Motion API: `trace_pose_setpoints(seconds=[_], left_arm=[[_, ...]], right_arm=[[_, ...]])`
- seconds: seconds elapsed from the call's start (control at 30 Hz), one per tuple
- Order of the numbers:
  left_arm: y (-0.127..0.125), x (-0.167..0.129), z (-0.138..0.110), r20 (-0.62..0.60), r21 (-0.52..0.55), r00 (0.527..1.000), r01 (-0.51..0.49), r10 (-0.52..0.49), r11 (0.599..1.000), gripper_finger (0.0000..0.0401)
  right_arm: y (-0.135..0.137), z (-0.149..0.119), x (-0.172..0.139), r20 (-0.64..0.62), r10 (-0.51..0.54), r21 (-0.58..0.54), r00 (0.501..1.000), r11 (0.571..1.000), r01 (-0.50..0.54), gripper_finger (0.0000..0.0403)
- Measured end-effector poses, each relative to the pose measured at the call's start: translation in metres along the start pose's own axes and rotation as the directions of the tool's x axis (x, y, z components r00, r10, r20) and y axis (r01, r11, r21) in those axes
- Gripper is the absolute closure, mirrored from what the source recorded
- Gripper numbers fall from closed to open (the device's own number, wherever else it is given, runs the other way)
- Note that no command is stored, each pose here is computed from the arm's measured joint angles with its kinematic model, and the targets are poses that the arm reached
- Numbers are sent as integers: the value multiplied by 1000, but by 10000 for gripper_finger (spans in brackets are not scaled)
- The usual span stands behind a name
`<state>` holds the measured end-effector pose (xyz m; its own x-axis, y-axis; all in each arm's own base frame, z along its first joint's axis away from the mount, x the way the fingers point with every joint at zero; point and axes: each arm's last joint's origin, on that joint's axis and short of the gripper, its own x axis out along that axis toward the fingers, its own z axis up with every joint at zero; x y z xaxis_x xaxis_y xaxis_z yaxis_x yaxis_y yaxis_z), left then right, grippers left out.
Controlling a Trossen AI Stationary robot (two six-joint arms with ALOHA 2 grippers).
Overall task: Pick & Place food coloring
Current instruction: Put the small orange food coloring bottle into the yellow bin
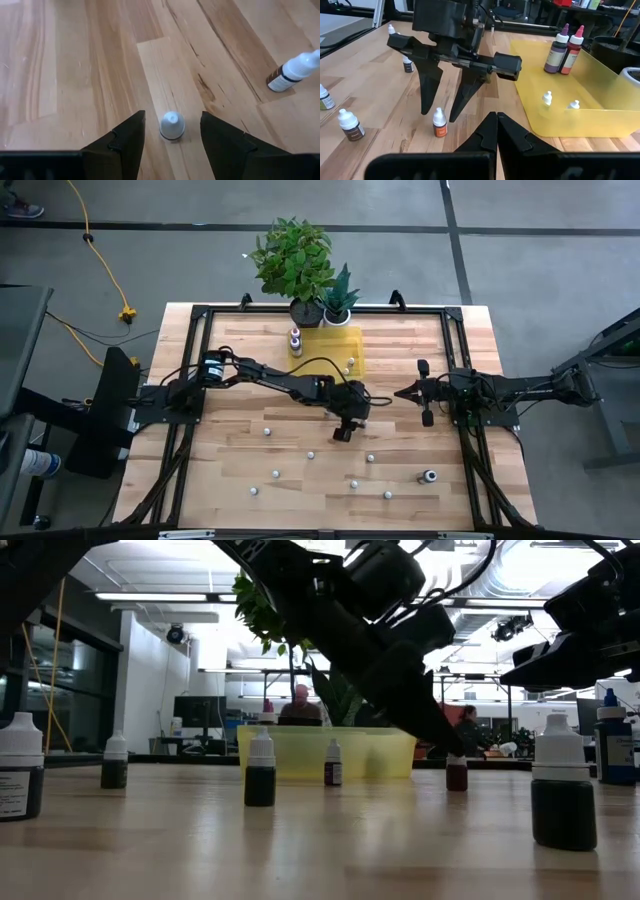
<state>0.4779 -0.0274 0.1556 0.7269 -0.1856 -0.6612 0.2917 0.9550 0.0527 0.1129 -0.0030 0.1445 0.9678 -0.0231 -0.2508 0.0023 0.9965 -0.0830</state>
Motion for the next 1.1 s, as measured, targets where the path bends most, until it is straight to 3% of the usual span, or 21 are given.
trace_pose_setpoints(seconds=[0.2,0.8,1.1], left_arm=[[1,0,0,-1,-2,1000,-1,1,1000,232],[1,0,-1,-9,-55,1000,-5,4,998,363],[3,-3,6,-13,-128,999,-48,47,991,372]], right_arm=[[0,0,0,0,0,0,1000,1000,0,402],[0,0,0,1,0,0,1000,1000,0,402],[0,0,0,1,0,0,1000,1000,0,402]])
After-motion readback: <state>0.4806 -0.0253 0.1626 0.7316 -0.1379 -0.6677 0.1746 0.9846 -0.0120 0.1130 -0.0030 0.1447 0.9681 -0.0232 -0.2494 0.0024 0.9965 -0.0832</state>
